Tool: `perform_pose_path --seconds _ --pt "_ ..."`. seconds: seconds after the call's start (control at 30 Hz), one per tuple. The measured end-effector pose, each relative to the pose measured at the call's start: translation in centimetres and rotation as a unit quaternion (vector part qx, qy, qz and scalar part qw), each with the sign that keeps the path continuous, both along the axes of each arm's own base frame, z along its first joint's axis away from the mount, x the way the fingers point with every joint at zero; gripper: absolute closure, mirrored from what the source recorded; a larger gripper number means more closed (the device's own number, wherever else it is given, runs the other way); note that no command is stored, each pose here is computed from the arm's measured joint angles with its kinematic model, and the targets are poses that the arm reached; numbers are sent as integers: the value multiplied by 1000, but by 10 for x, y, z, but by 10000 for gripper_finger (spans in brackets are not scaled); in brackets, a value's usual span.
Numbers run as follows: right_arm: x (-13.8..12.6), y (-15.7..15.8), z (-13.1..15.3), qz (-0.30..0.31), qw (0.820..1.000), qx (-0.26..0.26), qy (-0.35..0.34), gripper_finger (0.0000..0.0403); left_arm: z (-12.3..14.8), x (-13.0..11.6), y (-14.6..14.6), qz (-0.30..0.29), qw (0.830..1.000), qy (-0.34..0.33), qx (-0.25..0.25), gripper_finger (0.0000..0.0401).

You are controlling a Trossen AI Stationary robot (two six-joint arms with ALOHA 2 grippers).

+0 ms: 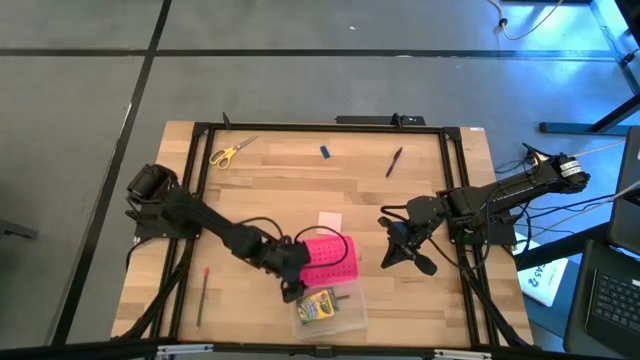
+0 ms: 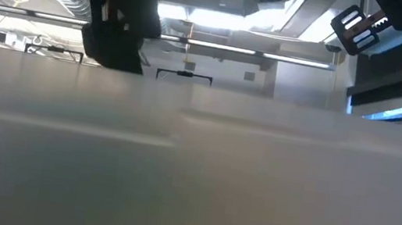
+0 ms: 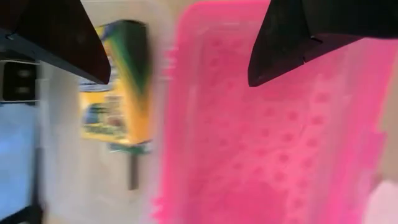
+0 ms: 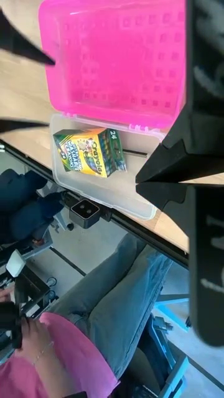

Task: Pack school essentials
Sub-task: Put the pink pencil into the pink supply box

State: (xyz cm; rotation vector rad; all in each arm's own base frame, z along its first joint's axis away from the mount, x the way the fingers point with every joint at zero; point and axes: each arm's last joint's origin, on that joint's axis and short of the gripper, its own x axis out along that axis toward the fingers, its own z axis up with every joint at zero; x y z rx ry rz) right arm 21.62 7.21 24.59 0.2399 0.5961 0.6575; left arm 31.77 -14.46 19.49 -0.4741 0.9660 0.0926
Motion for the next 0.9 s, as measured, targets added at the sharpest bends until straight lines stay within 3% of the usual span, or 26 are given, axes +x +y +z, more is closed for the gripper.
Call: perform_pose_path --seconds 0.4,0.67,0.9 --pt "0 0 0 0 1000 0 0 397 -20 11 37 10 998 65 25 58" --pt "0 0 0 0 1000 0 0 397 -20 16 58 13 997 72 31 99" --pt "0 0 0 0 1000 0 0 397 -21 16 64 14 996 80 44 101"
